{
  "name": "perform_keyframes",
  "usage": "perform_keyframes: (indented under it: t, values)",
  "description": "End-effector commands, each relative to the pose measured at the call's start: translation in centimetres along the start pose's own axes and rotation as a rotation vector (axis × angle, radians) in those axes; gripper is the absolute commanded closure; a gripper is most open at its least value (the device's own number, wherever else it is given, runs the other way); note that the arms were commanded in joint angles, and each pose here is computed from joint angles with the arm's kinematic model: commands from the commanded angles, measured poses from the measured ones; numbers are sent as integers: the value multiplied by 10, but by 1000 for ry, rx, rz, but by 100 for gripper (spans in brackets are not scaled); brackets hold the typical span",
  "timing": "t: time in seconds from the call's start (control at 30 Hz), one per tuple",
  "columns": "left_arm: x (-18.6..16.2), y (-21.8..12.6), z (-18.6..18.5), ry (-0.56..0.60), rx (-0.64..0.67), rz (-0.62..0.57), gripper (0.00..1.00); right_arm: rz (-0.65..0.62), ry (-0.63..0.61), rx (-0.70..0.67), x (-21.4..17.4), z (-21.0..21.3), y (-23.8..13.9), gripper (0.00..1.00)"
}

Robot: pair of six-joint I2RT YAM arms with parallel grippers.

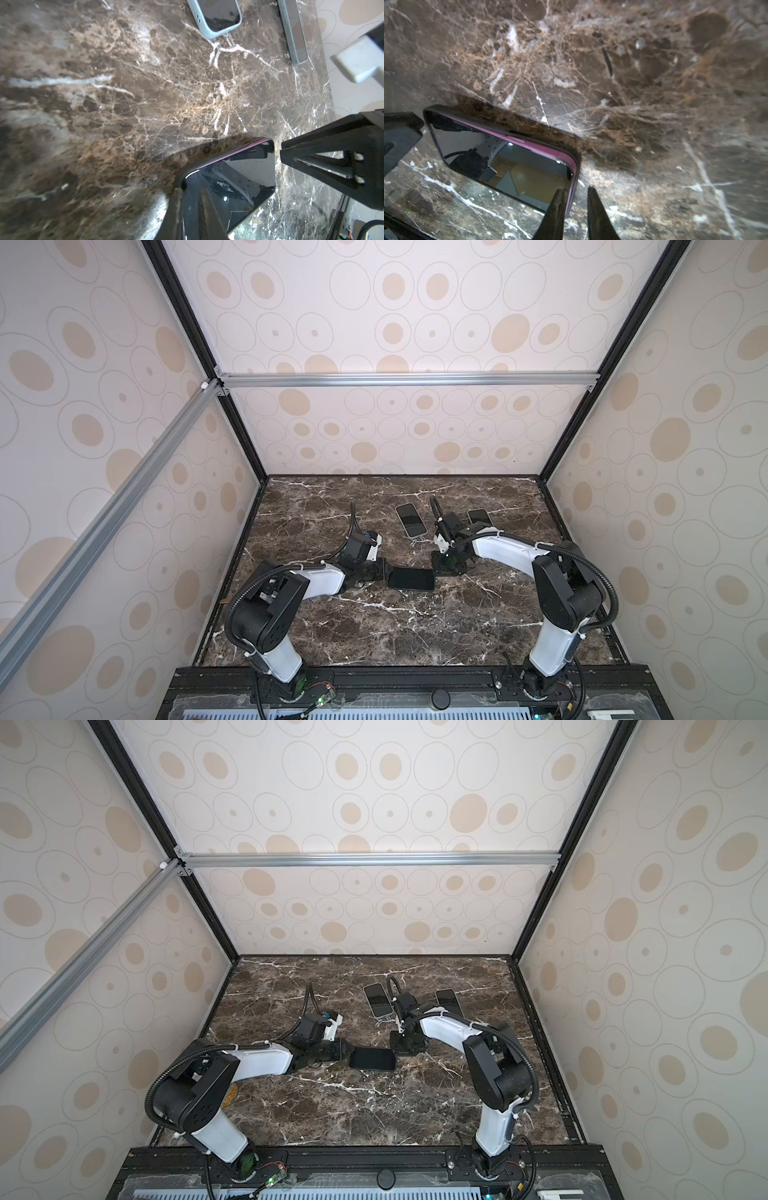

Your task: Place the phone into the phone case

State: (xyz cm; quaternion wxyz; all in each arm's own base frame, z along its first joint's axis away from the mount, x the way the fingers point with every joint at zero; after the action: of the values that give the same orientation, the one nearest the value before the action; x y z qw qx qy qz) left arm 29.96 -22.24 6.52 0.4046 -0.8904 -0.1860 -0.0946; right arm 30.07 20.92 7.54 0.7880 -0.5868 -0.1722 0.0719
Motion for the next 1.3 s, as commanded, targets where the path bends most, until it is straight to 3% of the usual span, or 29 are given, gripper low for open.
perform_keyframes:
  t: [0.0,0.37,0.8,1.13,1.27]
  values:
    - [2,3,1,19,8,11,84,3,-8,29,7,2,3,79]
    - [-6,8,9,19,17,34,84,133,4,-46,-13,-19,36,91]
    - [-6,9,9,9,12,30,84,335,-44,-184,-62,-32,68,91]
    - [-4,5,6,15,8,24,84,328,-169,-281,-50,-19,58,88]
    - [6,-6,-2,32,-2,-20,84,248,-243,-286,-31,-5,41,86]
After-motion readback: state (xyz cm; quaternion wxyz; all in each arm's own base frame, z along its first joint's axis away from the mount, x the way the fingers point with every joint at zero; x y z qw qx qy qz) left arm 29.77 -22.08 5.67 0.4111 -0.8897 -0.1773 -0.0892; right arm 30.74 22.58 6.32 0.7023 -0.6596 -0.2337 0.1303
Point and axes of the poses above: each gripper's point midway between its finger pads, its own y axis out along the fingers, its own z axis along the line the jaws close on, x = y × z, the point moved 4 cm from there along -y, back along the fingers, and after that the axes turned 14 degrees about -y, right-handed, at the moved point
